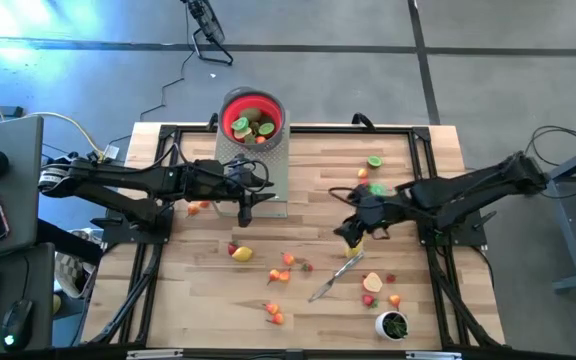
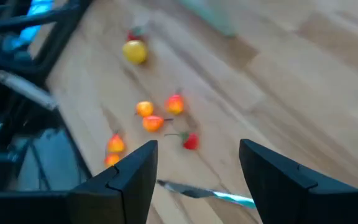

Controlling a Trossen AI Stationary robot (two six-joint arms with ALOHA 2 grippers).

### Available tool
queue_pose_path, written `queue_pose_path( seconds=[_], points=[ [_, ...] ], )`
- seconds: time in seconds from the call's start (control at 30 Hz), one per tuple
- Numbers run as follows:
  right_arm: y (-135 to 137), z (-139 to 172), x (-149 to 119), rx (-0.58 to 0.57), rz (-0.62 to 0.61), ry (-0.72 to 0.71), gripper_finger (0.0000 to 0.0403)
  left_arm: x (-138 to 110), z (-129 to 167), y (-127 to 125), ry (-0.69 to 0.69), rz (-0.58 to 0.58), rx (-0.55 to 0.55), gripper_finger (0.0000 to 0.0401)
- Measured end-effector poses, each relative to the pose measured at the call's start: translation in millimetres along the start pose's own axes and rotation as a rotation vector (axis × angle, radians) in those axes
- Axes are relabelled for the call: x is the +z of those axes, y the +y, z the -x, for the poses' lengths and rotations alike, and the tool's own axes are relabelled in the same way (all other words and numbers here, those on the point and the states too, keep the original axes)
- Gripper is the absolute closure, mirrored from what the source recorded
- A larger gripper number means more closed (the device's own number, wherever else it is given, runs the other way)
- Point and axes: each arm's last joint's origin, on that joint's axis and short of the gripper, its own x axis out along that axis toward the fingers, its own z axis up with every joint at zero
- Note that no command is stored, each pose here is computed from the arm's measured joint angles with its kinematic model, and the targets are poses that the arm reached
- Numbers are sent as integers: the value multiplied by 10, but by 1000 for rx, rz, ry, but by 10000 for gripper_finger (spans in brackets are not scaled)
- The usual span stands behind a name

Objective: Pick & Place Fruit
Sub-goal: Put the lemon into the red strainer on the shelf

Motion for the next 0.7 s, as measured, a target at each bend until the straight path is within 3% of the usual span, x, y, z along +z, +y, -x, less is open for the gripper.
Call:
queue_pose_path(
  seconds=[0.27,0.57,0.7],
  points=[
    [-61,198,57,-31,-67,-167,184,4,0,0,-4,1,0,275],
    [-10,60,58,-31,18,-143,184,15,0,3,-16,3,11,275],
    [-8,-10,85,-55,178,-143,184,41,1,1,-42,8,10,275]
  ],
)
